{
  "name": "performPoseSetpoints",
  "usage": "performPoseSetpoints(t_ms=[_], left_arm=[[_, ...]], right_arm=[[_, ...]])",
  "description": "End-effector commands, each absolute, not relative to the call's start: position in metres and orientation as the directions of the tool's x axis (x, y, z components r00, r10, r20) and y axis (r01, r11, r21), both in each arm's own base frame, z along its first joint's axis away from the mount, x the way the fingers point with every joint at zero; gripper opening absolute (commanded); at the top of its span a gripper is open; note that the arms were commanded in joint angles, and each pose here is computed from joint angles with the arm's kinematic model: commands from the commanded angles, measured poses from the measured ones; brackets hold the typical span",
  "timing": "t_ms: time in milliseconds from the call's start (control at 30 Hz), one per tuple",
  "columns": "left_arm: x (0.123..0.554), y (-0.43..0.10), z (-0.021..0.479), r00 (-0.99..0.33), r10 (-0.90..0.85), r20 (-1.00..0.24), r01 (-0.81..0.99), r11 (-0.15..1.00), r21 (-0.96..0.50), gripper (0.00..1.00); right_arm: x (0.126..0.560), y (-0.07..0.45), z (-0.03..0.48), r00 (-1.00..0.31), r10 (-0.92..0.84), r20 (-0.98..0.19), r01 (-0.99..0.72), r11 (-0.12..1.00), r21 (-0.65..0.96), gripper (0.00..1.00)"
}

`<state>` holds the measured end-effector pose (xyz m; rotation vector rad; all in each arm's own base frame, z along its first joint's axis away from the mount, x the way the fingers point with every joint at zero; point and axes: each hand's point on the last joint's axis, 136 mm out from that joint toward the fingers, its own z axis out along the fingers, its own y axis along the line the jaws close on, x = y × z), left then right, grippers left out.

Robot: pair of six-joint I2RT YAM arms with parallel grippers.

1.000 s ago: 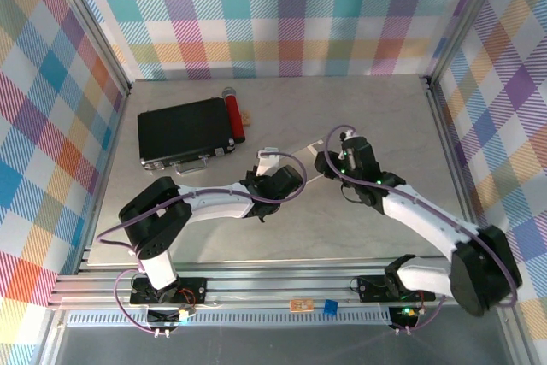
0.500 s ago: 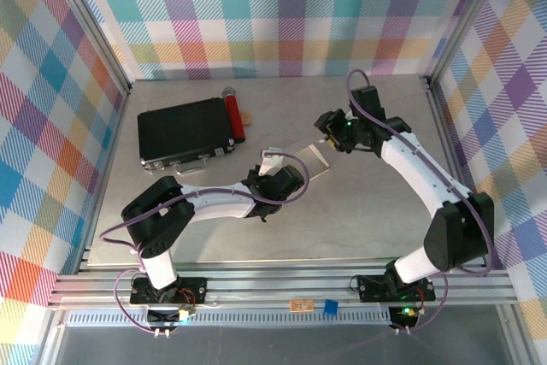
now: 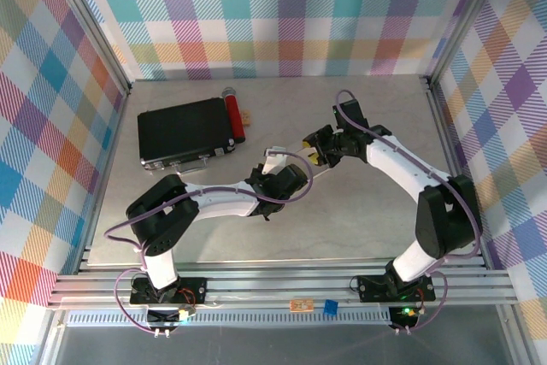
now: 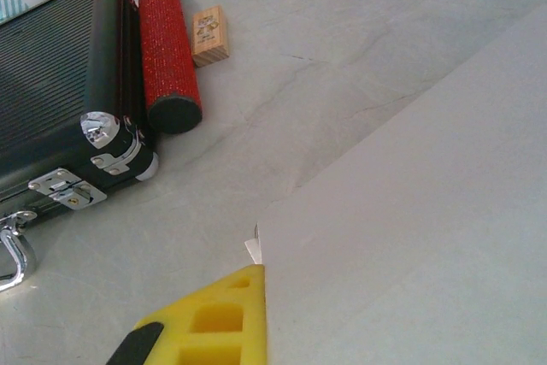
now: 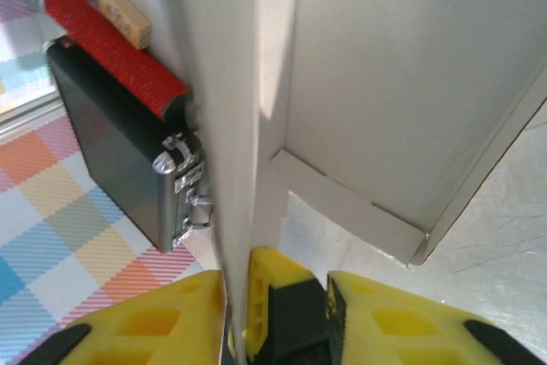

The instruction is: Fold the paper box

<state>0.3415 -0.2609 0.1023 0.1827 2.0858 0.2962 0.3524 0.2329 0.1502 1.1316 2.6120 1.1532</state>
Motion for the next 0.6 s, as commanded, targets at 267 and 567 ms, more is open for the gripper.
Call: performPoseSetpoints(t_ms=[267,567], left_arm=[[0.33,-0.271,0.088,-0.561,0.296,-0.773,0.093,0.95,0.297,0.08],[0.292,-0.278,0.153,-0.614,0.024,-0.789,0.166,0.981,-0.098,0.67]], right_arm=[[0.361,0.234,0.137,-0.746,0.644,0.17,0.575,0.494,0.652,0.06],[0.358,0.229,0.123,-0.734,0.658,0.17,0.591,0.495,0.637,0.0]])
